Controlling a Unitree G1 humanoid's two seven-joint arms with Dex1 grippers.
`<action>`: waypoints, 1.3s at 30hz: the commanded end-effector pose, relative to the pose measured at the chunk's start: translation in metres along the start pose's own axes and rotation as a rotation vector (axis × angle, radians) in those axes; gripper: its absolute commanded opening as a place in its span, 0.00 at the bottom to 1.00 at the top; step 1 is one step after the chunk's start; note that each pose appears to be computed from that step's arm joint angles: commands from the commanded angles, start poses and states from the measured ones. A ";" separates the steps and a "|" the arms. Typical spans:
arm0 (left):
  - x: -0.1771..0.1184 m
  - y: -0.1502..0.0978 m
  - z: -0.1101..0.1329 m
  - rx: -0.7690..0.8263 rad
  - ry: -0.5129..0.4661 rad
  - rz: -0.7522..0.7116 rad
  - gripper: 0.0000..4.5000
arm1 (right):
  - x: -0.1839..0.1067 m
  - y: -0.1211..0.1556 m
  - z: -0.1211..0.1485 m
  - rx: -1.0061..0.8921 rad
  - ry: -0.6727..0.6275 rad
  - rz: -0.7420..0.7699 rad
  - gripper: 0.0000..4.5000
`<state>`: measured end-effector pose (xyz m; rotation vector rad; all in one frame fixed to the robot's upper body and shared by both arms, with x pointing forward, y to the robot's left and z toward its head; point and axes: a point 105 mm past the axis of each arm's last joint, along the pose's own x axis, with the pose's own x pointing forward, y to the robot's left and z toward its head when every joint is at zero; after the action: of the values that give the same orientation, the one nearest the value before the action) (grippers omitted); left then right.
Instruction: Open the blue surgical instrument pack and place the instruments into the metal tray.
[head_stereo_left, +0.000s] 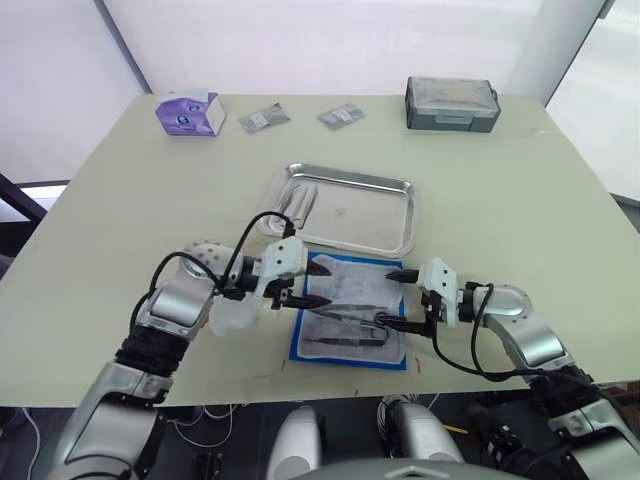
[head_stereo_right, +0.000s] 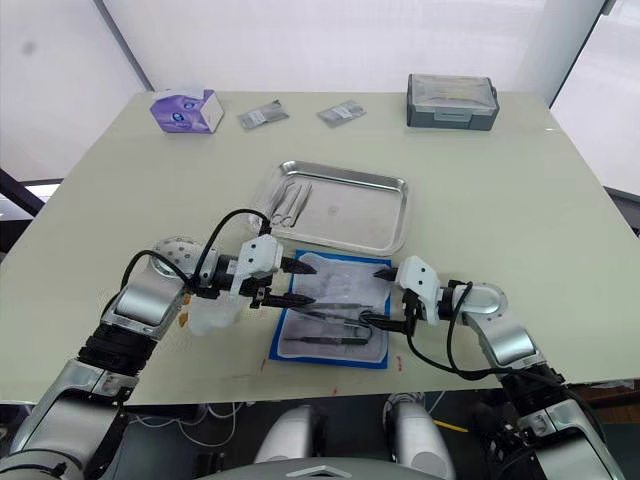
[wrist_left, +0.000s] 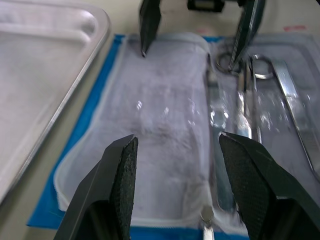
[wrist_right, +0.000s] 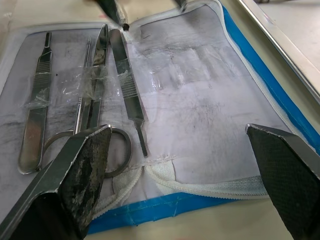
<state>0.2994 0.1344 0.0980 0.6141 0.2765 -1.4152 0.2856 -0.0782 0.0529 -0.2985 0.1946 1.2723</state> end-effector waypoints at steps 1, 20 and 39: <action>0.002 -0.003 0.001 0.030 -0.010 -0.020 0.60 | -0.003 0.021 -0.051 0.105 0.181 0.042 1.00; 0.013 -0.008 -0.023 0.091 0.084 -0.068 0.60 | -0.003 0.021 -0.051 0.105 0.183 0.044 1.00; 0.016 -0.008 -0.015 0.126 0.074 -0.195 0.60 | -0.001 0.018 -0.048 0.108 0.177 0.046 1.00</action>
<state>0.3066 0.1304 0.0874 0.7813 0.2529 -1.5589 0.2854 -0.0788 0.0530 -0.3054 0.1998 1.2767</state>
